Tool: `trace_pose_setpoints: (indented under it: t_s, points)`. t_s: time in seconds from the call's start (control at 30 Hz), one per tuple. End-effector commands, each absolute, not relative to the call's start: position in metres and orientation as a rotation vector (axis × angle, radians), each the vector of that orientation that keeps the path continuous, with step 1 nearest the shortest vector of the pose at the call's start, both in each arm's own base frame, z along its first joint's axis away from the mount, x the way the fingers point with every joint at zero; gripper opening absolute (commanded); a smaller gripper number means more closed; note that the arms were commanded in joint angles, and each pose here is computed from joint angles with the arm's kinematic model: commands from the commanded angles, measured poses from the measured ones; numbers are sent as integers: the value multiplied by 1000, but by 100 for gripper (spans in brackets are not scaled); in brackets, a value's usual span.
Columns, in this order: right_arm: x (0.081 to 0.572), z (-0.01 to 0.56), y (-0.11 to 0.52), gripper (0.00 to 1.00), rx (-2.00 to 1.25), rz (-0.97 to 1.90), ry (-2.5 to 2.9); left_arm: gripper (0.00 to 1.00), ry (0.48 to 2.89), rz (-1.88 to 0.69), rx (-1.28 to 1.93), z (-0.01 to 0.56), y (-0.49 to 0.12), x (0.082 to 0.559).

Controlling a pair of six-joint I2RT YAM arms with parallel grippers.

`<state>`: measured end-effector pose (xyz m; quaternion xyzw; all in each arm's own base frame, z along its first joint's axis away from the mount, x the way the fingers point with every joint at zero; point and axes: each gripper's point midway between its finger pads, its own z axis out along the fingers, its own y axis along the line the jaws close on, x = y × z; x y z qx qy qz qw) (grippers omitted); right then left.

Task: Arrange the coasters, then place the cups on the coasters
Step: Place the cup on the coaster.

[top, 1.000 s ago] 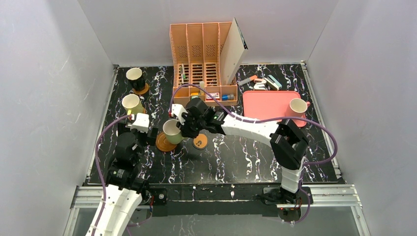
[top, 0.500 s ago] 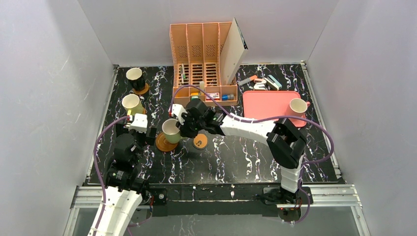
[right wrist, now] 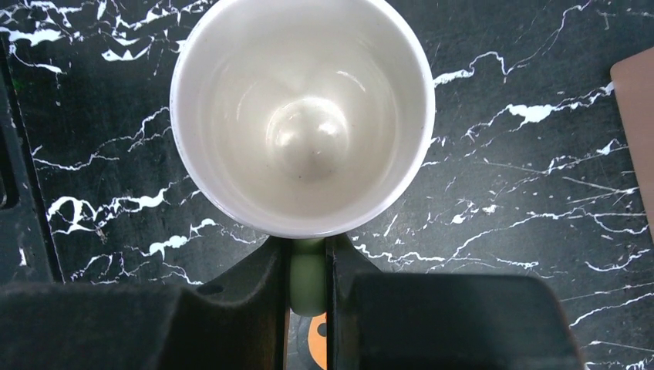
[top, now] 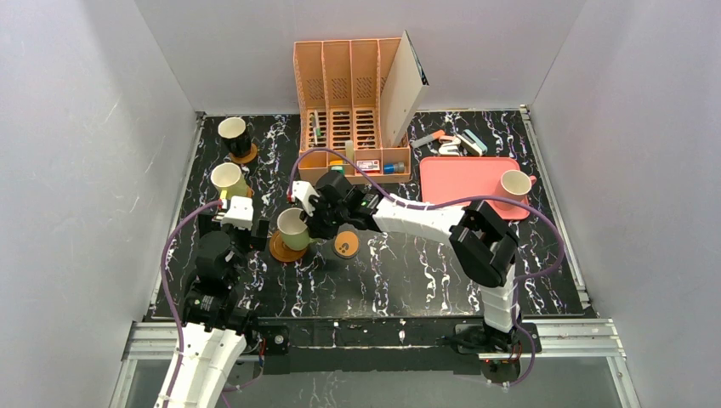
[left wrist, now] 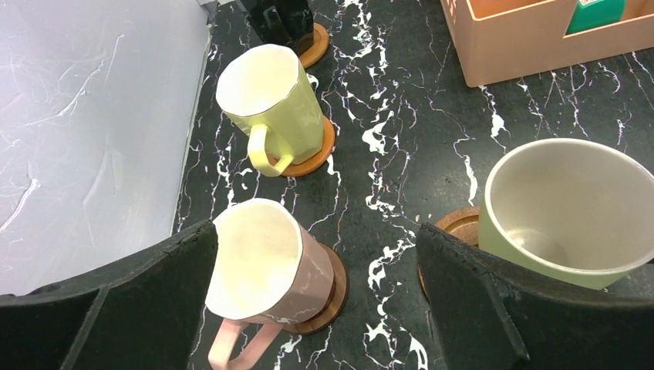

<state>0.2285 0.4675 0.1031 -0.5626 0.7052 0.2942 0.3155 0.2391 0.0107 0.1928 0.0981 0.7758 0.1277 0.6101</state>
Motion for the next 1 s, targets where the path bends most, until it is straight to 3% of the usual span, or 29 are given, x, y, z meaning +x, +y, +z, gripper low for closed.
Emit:
trace_pose_setpoints:
  t_s: [0.0, 0.97]
  points:
    - [239, 156, 495, 1, -1418, 855, 1726, 98, 1791, 298, 213, 191, 13, 238]
    - [240, 104, 505, 1, -1465, 848, 1858, 98, 1794, 298, 211, 191, 14, 238]
